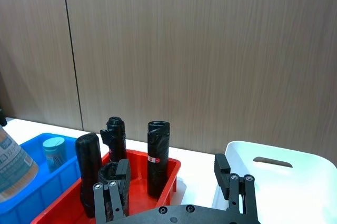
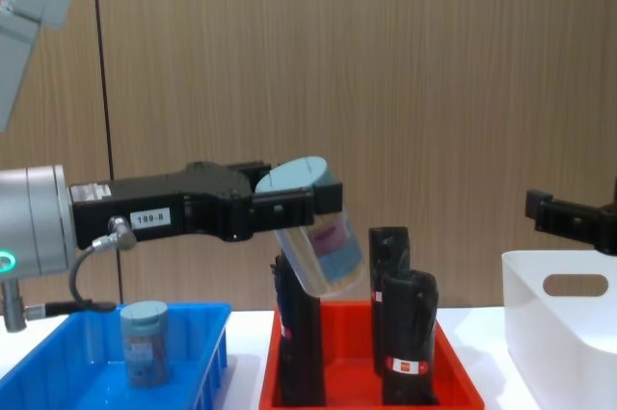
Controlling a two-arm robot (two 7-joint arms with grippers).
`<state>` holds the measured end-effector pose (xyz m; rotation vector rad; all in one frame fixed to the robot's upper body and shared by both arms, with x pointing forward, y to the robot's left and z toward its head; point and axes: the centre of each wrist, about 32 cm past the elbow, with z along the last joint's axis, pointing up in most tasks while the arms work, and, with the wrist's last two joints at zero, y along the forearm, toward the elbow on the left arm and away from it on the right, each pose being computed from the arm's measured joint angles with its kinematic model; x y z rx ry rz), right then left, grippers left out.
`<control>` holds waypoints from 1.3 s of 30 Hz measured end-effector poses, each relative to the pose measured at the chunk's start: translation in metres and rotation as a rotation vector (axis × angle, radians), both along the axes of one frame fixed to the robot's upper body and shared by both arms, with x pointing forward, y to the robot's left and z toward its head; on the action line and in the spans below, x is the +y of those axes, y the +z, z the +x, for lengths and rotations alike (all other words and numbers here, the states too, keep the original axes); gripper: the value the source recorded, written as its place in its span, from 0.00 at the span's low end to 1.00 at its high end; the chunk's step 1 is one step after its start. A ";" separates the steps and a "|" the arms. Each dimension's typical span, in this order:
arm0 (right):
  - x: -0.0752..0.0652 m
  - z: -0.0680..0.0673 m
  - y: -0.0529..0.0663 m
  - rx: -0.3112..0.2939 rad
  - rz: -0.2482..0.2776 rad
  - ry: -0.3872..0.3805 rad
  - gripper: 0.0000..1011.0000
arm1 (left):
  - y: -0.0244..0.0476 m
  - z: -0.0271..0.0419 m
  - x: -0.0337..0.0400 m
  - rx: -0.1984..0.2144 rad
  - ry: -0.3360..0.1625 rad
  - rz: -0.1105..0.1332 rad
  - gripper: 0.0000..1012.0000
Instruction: Pick the cotton swabs from the blue box and place them into the white box.
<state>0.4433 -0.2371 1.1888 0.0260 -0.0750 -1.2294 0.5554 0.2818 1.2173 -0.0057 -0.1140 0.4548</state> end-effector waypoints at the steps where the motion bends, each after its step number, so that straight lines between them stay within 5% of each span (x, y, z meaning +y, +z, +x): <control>1: 0.000 0.000 0.000 0.000 0.000 0.000 0.99 | -0.0008 -0.0004 0.0000 0.007 0.000 0.001 0.66; 26: 0.000 0.000 0.000 -0.001 -0.001 0.011 0.99 | -0.0053 -0.0023 -0.0002 0.034 -0.018 0.014 0.66; 39: -0.007 0.002 0.007 0.006 -0.007 0.116 0.99 | -0.0057 -0.0025 -0.0002 0.036 -0.022 0.016 0.66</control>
